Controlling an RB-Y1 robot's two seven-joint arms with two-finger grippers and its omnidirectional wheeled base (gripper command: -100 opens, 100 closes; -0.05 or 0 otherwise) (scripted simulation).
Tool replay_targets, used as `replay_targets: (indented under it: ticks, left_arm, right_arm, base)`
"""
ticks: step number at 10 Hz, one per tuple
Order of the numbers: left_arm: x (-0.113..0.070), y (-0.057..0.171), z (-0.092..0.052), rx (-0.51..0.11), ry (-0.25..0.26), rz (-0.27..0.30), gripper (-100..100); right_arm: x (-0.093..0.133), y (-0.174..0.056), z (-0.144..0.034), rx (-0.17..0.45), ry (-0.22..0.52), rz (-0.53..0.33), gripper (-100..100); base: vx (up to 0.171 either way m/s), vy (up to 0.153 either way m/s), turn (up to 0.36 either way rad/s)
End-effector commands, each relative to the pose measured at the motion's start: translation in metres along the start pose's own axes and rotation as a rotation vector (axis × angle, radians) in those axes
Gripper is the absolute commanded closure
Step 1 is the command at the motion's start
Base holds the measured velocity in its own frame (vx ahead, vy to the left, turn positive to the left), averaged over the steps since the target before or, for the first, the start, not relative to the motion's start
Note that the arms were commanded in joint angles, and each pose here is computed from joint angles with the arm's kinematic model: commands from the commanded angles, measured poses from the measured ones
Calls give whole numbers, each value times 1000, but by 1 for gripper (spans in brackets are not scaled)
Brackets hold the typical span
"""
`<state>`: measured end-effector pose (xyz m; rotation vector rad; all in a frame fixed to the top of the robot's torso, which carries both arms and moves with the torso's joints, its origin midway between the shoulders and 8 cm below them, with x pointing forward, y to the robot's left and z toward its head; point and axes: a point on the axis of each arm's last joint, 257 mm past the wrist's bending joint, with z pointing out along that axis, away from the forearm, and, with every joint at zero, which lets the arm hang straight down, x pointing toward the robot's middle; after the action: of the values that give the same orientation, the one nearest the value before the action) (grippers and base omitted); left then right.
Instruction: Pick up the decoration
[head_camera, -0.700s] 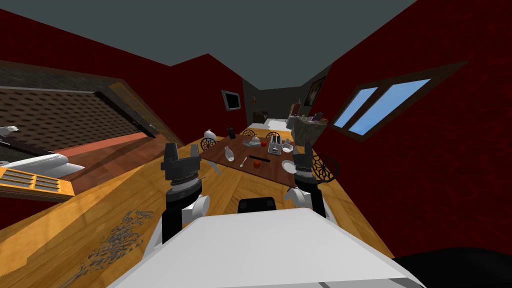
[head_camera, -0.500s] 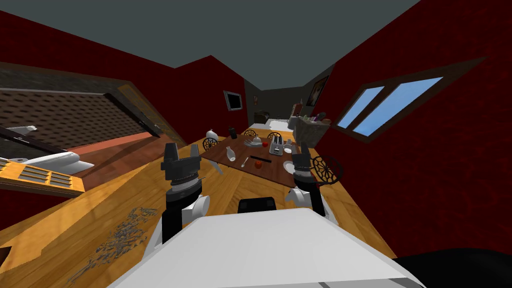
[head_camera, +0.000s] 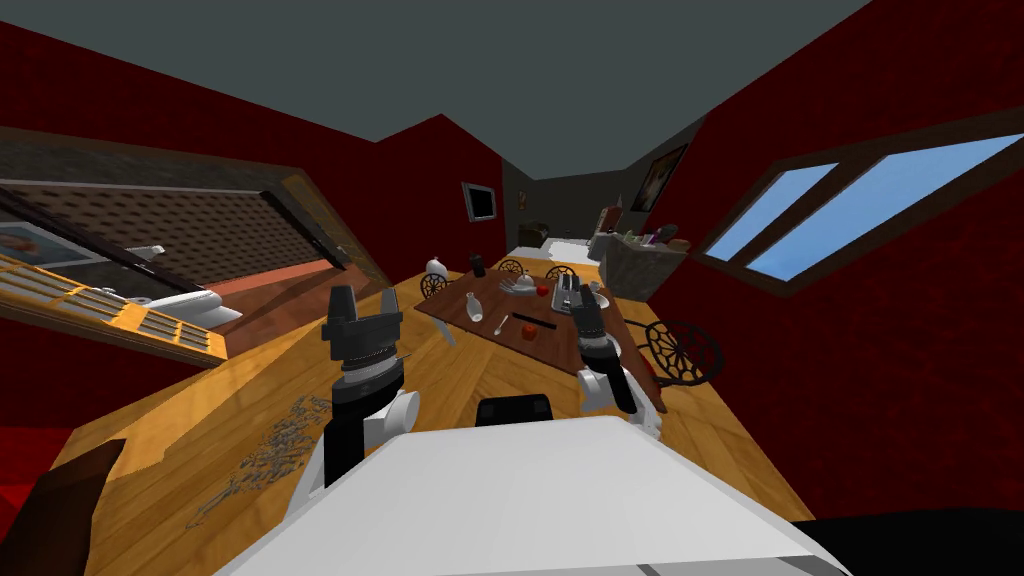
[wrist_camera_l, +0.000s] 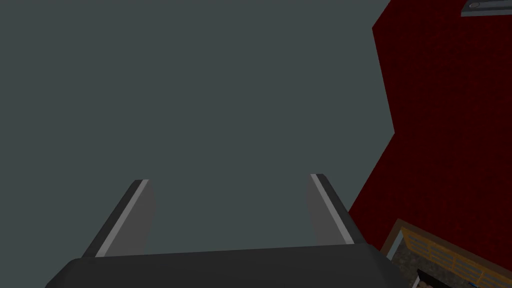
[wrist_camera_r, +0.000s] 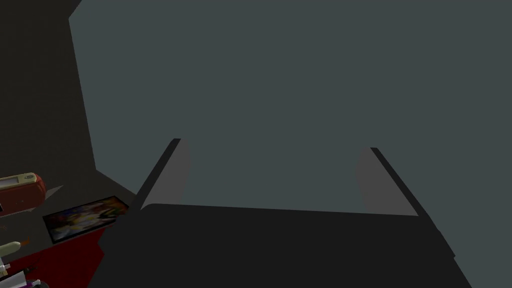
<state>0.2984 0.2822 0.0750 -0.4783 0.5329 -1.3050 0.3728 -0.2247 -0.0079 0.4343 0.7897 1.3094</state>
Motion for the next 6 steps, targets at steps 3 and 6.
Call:
replay_targets:
  ticks: [3,6]
  left_arm:
    - [0,0,0,0,0,0,0]
    - [0,0,0,0,0,0,0]
  right_arm:
    - [43,-12,2,-63,176,-51,-100]
    - [70,-27,-5,-82,289,-83,-100]
  base:
    - [49,158,212]
    - [37,106,181]
